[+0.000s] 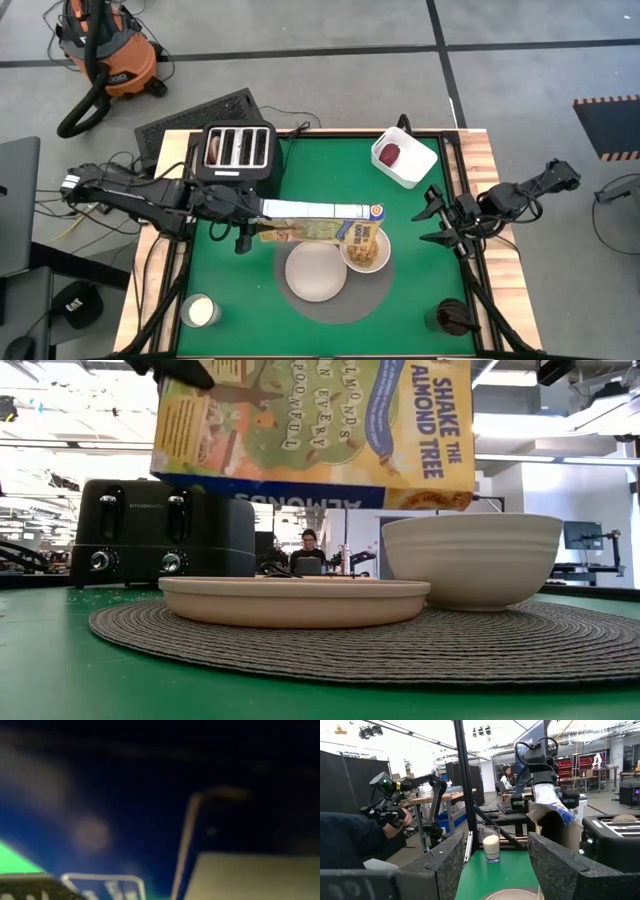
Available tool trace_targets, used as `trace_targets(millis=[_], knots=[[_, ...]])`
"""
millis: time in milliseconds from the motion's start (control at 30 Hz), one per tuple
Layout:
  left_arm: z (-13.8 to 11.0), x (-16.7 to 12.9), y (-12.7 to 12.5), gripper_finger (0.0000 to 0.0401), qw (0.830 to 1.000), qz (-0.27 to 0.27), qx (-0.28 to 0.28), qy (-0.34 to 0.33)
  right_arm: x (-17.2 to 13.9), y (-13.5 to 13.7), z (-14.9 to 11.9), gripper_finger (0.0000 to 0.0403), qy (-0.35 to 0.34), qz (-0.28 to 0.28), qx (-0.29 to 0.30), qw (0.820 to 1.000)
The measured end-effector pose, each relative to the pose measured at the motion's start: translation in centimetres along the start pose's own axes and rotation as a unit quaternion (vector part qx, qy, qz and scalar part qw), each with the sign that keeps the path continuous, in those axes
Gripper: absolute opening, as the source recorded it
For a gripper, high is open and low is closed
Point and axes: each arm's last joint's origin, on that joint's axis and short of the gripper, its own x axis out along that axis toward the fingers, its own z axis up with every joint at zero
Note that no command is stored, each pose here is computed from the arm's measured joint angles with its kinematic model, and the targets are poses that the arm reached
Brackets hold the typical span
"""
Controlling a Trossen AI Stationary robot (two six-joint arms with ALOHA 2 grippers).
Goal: Arrange a breakfast setting
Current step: Pour the cereal into the white bowl
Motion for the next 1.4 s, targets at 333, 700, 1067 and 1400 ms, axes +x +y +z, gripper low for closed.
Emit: trace_targets(millis=[333,700,1067,1400], knots=[[0.2,-0.2,0.0,0.0142,1.000,-0.002,0.010,-0.025,0.0,0.0,-0.1,0.0244,0.004,0.000,-0.001,1.000],[0.8,0.0,-0.1,0.0142,0.998,-0.002,0.031,-0.054,0.0,0.0,-0.1,0.0244,0.005,-0.001,-0.008,1.000],[-2.9,1.1,0.3,0.0142,0.996,-0.009,0.019,-0.082,0.0,0.0,-0.1,0.0244,0.004,0.000,-0.008,1.000],[-5.4,0.0,0.9,0.0141,0.985,-0.010,0.005,-0.169,0.0,0.0,0.0,0.0244,0.001,0.000,-0.012,1.000]])
